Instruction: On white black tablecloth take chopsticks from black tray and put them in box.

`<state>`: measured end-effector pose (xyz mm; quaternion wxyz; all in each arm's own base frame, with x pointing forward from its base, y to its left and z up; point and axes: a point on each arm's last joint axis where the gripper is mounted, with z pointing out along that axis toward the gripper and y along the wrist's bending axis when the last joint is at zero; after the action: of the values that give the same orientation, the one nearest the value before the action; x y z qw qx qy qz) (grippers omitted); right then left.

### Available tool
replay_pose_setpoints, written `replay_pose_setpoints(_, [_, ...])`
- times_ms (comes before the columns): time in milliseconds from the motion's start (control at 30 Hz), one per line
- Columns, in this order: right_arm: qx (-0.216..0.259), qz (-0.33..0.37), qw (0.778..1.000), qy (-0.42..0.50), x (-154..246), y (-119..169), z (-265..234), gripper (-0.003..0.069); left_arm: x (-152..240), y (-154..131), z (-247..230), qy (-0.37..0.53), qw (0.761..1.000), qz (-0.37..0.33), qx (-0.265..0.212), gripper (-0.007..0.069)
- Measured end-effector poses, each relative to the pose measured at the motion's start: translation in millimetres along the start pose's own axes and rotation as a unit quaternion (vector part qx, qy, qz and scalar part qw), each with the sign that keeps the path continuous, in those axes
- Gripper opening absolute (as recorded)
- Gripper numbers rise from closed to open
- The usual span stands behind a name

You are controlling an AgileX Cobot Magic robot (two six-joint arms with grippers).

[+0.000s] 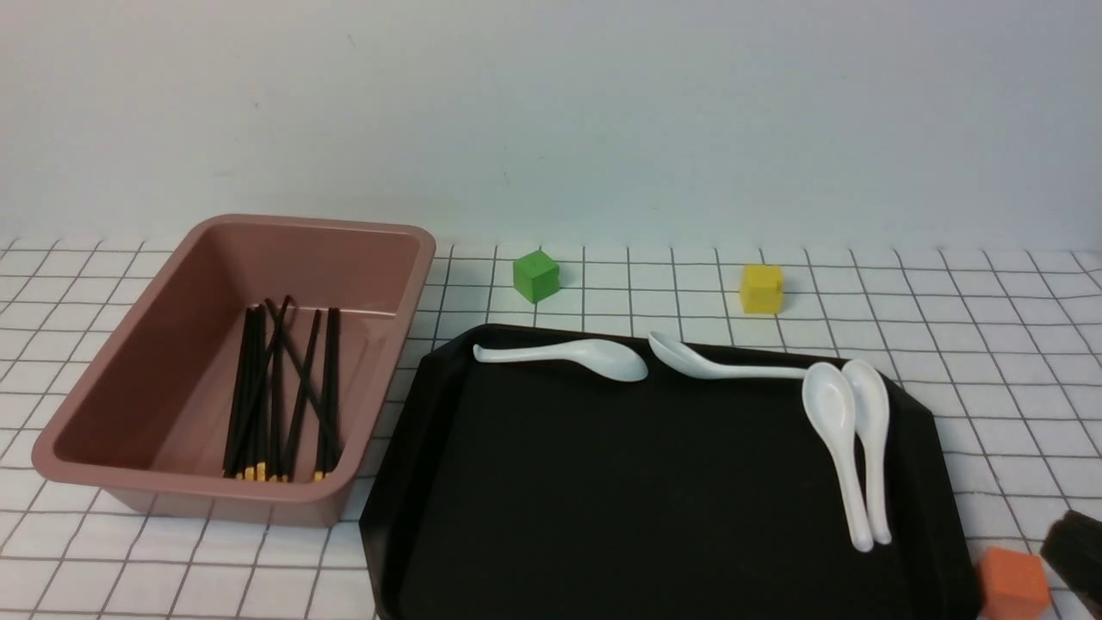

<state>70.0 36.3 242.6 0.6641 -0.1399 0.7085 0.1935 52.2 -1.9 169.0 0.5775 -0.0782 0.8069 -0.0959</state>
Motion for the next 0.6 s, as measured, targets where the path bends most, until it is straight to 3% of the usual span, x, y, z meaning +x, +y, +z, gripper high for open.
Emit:
replay_pose_setpoints(300, [0.149,0.009,0.986,0.076,60.0,-22.3,-19.8,0.0051,0.0,0.0,0.0,0.0,1.0,0.0,0.0,0.0238])
replay_pose_setpoints(600, [0.212,0.024,0.972,0.101,67.0,-27.6,-27.7,0.0066,0.0,0.0,0.0,0.0,1.0,0.0,0.0,0.0238])
